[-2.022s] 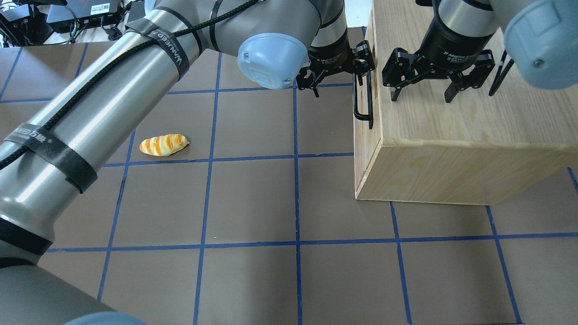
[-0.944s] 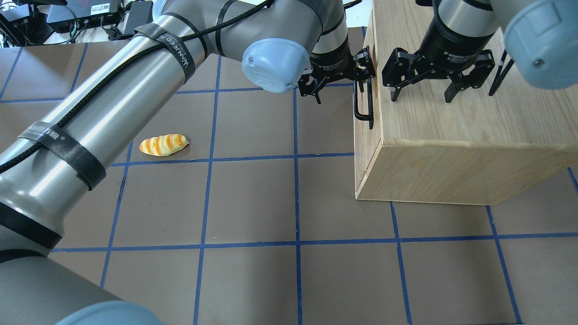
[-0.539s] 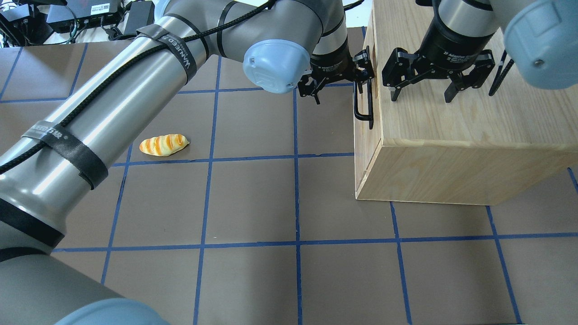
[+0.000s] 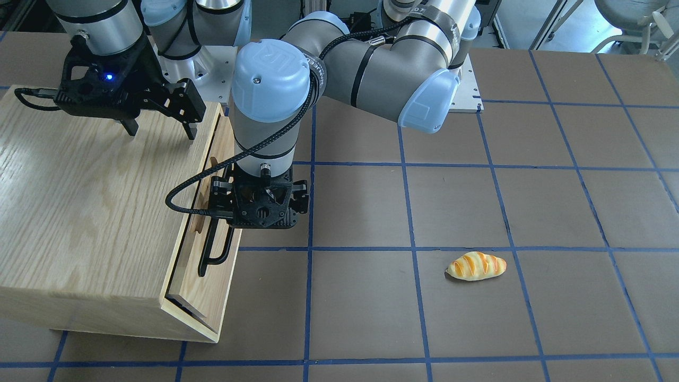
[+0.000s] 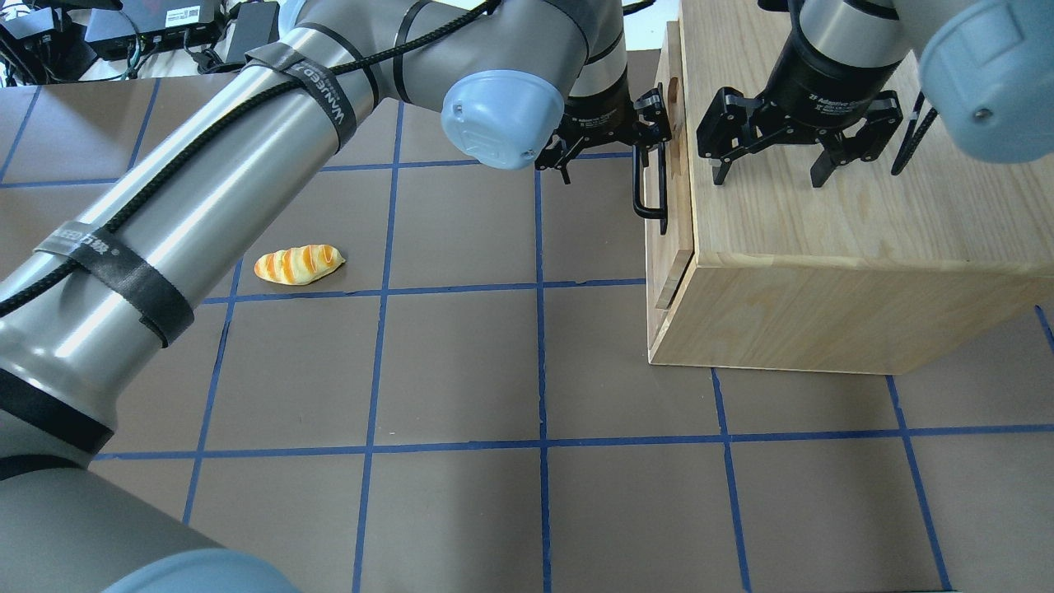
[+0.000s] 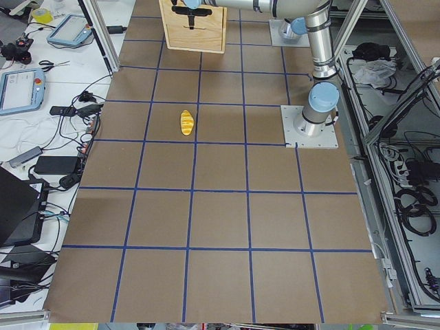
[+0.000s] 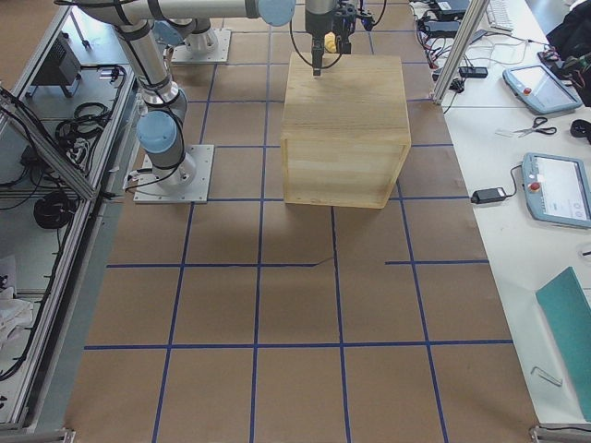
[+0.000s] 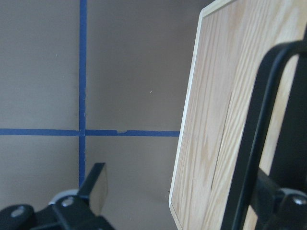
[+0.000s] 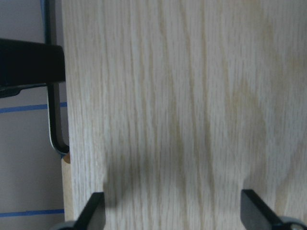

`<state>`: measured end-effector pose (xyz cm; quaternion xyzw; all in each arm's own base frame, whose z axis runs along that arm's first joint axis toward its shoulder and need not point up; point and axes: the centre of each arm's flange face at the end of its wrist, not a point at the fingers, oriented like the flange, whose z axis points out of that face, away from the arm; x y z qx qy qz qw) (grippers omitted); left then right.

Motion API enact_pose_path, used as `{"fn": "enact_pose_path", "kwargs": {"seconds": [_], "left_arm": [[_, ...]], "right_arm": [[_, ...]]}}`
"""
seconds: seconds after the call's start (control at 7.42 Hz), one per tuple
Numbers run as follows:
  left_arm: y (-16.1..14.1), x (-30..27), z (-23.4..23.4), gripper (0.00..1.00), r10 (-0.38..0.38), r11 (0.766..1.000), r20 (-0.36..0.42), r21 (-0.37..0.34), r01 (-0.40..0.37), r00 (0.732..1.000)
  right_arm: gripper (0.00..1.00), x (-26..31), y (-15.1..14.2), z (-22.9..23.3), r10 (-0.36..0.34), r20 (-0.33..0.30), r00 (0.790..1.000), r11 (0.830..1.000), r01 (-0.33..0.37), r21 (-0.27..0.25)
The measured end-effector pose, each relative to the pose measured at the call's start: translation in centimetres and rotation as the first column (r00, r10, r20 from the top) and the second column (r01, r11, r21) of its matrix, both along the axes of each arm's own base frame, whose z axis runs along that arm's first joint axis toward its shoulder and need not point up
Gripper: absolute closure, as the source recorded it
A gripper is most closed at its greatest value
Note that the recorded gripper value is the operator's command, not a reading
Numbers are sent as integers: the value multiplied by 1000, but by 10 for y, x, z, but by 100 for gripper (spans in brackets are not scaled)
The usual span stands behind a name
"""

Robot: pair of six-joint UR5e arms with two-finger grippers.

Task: Open upper drawer
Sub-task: 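Pull the drawer handle outward with the left gripper, sliding the drawer open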

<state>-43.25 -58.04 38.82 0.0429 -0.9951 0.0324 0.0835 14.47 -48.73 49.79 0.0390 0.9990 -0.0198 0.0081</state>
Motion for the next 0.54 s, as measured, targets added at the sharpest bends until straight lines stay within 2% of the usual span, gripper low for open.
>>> {"fn": "enact_pose_path", "kwargs": {"seconds": [0.54], "left_arm": [[0, 9, 8, 0, 10, 1000, 28, -23, -10, 1000]], "right_arm": [[0, 0, 0, 0, 0, 0, 1000, 1000, 0, 0]]}}
